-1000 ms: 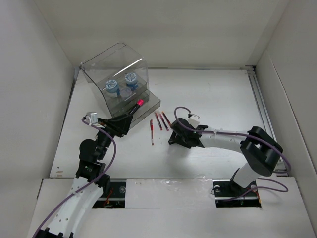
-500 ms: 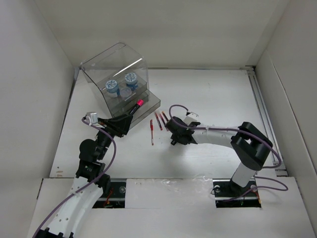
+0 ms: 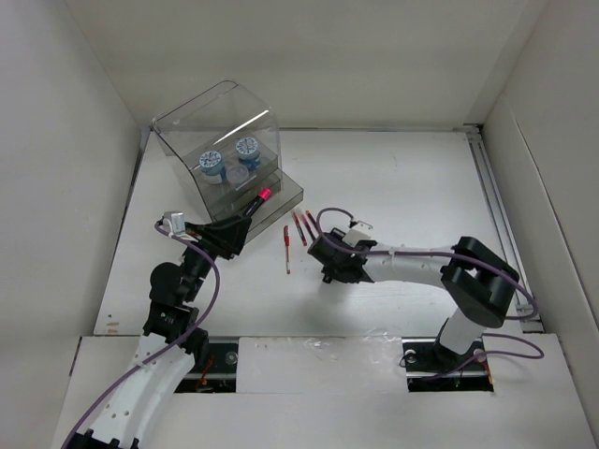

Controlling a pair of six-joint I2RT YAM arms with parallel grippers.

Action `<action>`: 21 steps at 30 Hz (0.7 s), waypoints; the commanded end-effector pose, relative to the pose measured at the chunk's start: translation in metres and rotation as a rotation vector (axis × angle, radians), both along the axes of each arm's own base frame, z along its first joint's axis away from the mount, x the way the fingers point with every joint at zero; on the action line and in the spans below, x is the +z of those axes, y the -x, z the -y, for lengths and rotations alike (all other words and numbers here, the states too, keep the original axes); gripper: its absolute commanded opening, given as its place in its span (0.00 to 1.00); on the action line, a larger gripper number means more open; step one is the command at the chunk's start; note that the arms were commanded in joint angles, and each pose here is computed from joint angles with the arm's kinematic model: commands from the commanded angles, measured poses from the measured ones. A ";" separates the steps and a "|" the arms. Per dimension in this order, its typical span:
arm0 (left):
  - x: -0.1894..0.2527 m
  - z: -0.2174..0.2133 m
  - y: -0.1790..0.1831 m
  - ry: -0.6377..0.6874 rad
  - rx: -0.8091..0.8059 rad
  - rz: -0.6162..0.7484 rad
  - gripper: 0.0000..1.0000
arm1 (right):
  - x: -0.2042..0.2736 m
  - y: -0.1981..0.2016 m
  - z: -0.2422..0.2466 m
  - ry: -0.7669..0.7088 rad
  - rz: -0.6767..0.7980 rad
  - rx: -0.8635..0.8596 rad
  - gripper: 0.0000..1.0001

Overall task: Sort the stationery into containers
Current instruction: Pick up the stationery from the center of the board, then place the stationery in the storage box.

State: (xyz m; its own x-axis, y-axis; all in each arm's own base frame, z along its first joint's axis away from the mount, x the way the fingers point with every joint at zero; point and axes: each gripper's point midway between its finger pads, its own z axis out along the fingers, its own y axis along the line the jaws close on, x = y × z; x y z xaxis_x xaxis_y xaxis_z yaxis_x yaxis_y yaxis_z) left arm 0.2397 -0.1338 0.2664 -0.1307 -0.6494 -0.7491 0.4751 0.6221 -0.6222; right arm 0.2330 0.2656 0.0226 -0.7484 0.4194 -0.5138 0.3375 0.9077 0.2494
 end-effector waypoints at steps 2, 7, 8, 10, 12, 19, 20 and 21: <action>0.014 0.004 0.005 0.013 -0.027 0.058 0.45 | -0.017 0.030 0.028 0.110 -0.098 0.007 0.14; 0.014 0.004 0.003 0.012 -0.027 0.057 0.45 | 0.041 0.023 0.009 0.012 0.041 0.025 0.11; 0.014 0.004 0.003 0.012 -0.027 0.057 0.45 | 0.051 0.022 0.003 -0.010 0.059 0.043 0.11; 0.014 0.004 0.003 0.012 -0.027 0.057 0.45 | 0.088 0.013 -0.020 -0.099 0.138 0.101 0.10; 0.014 0.004 0.003 0.012 -0.027 0.057 0.45 | 0.110 0.006 -0.043 -0.177 0.192 0.158 0.10; 0.011 0.003 0.002 0.012 -0.016 0.046 0.45 | 0.181 -0.044 -0.133 -0.326 0.384 0.295 0.10; 0.011 0.003 0.002 0.012 -0.016 0.046 0.45 | 0.188 -0.055 -0.153 -0.339 0.404 0.301 0.09; 0.011 0.003 0.002 0.012 -0.016 0.046 0.43 | 0.192 -0.059 -0.163 -0.344 0.414 0.323 0.09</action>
